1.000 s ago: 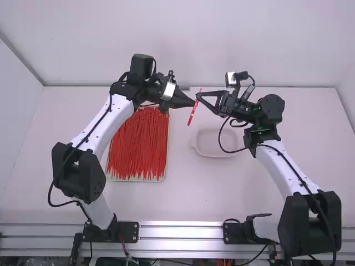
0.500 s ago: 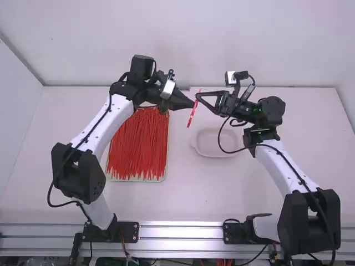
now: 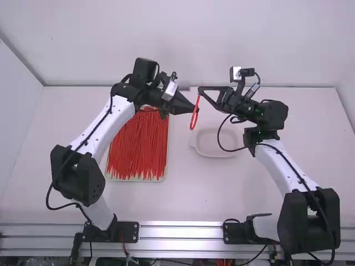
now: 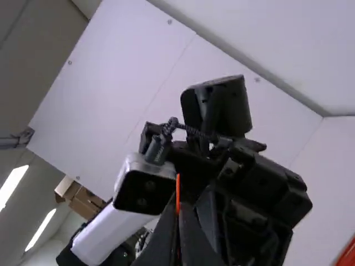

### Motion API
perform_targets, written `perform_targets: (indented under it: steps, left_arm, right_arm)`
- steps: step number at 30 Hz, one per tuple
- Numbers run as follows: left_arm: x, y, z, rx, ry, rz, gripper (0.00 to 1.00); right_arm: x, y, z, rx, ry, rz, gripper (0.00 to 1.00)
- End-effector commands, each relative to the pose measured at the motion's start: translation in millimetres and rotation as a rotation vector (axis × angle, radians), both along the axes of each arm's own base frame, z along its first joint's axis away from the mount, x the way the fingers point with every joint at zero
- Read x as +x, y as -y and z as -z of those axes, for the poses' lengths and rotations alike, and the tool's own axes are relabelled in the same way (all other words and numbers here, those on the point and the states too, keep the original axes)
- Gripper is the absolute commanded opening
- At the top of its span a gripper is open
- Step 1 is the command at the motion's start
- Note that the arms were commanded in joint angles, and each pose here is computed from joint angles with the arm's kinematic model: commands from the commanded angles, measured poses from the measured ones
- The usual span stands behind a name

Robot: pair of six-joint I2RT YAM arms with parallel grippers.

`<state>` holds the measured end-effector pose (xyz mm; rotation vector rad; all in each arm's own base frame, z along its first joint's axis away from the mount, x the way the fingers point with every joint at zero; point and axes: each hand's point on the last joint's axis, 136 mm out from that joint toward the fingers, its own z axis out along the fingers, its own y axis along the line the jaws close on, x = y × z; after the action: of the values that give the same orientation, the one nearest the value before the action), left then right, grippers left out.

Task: Fasten the cable tie

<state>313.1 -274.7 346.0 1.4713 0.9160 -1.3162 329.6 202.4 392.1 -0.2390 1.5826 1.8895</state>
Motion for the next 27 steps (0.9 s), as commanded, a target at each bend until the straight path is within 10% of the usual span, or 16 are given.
perform_targets:
  steps: [1,18,20,23,27]
  left_arm:
    - [-8.9,5.7,14.5,0.019,-0.043,0.016,0.02]
    - [-15.9,2.9,66.5,0.036,-0.096,0.015,0.02]
    - [-14.4,1.7,66.3,0.034,-0.092,0.010,0.02]
    - [-13.1,1.6,65.4,0.031,-0.081,0.009,0.02]
    - [-12.0,1.5,64.7,0.027,-0.068,0.008,0.02]
  right_arm:
    - [7.6,15.8,-49.3,0.077,0.109,0.101,0.00]
    - [10.3,36.9,-89.5,0.098,0.210,0.165,0.00]
    - [8.5,35.3,-87.9,0.078,0.240,0.162,0.17]
    - [1.3,29.6,-80.3,0.022,0.288,0.123,0.73]
    - [-3.5,22.8,-66.6,-0.039,0.275,0.062,0.98]
